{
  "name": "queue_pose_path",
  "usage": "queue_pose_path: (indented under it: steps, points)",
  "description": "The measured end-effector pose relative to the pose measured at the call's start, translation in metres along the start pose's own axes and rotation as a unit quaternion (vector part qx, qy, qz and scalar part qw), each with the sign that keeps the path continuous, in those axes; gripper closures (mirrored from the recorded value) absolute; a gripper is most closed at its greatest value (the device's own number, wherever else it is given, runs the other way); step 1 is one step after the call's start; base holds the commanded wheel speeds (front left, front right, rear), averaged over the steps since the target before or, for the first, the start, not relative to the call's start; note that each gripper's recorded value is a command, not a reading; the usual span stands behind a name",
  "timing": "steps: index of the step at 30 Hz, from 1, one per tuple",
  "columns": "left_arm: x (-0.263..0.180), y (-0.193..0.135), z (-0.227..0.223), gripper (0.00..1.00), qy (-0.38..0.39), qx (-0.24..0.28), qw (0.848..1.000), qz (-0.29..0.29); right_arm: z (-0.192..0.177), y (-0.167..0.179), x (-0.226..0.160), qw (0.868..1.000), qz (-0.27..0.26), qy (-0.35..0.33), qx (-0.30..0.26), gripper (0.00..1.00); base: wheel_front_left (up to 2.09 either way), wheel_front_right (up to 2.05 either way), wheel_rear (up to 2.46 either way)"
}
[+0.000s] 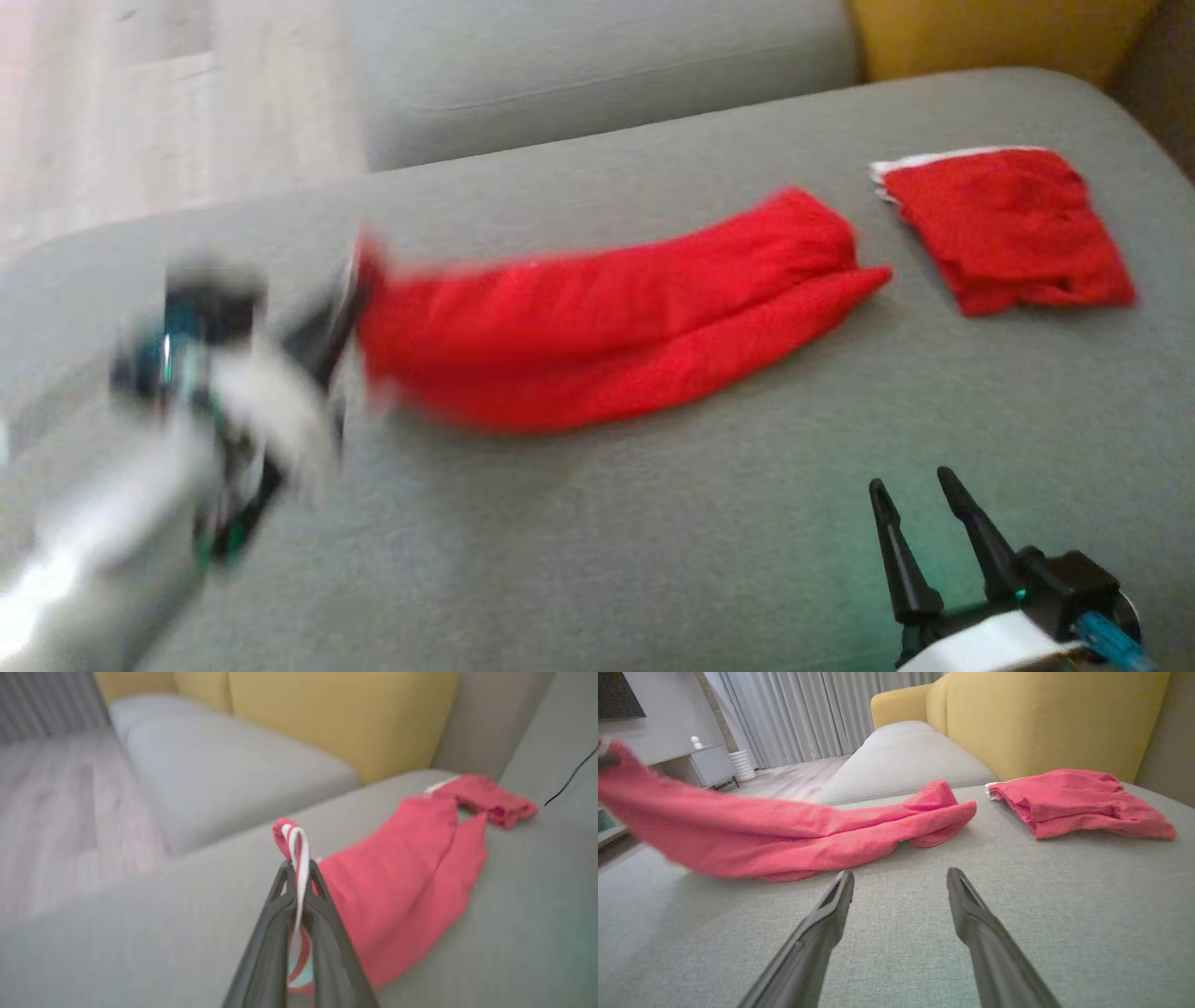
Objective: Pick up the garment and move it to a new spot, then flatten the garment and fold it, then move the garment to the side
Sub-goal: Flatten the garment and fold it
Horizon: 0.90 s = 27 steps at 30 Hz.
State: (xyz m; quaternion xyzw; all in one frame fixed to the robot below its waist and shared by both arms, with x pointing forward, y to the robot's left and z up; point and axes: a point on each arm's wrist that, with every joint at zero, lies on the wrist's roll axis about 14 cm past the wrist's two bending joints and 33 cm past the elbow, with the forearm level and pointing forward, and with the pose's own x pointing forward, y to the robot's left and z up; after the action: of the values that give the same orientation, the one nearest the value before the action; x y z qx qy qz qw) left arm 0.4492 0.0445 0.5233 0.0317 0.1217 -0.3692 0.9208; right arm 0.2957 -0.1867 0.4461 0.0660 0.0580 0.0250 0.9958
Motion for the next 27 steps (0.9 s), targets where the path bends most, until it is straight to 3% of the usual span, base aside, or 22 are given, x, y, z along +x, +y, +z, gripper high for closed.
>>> queue_pose_path:
  steps: [3, 6, 7, 8, 9, 10, 21, 24, 27]
  points:
    - [-0.051, 0.003, -0.084, 1.0, 0.059, -0.079, 0.994, 0.053, -0.006, 0.007, 0.005, 1.0, 0.014, 0.011, -0.001, 0.0, 0.0, 0.0, 0.0]
    - [-0.091, -0.003, -0.129, 1.0, 0.091, -0.132, 0.983, 0.094, -0.009, 0.014, 0.011, 0.999, 0.029, 0.018, -0.002, 0.0, 0.0, 0.0, 0.0]
    - [-0.101, -0.005, -0.136, 0.94, 0.096, -0.144, 0.979, 0.104, -0.009, 0.017, 0.013, 0.999, 0.034, 0.019, -0.003, 0.0, 0.0, 0.0, 0.0]
    - [-0.108, -0.006, -0.14, 0.65, 0.097, -0.153, 0.977, 0.114, -0.01, 0.019, 0.014, 0.999, 0.037, 0.02, -0.003, 0.0, 0.0, 0.0, 0.0]
    - [-0.114, -0.007, -0.141, 0.23, 0.095, -0.16, 0.975, 0.121, -0.011, 0.021, 0.015, 0.999, 0.041, 0.022, -0.003, 0.0, 0.0, 0.0, 0.0]
    - [-0.118, -0.005, -0.139, 0.0, 0.088, -0.163, 0.974, 0.129, -0.012, 0.023, 0.015, 0.999, 0.045, 0.024, -0.004, 0.0, 0.0, 0.0, 0.0]
    - [-0.127, 0.024, -0.084, 0.0, -0.002, -0.131, 0.971, 0.201, -0.012, 0.033, 0.026, 0.997, 0.07, 0.027, -0.014, 0.0, 0.0, 0.0, 0.0]
    - [-0.129, 0.043, -0.026, 0.0, -0.104, -0.079, 0.956, 0.262, 0.003, 0.033, 0.049, 0.996, 0.082, 0.009, -0.019, 0.0, 0.0, 0.0, 0.0]
    - [-0.136, 0.028, -0.024, 0.0, -0.135, -0.088, 0.944, 0.288, 0.012, 0.035, 0.07, 0.996, 0.092, 0.001, -0.02, 0.0, 0.0, 0.0, 0.0]
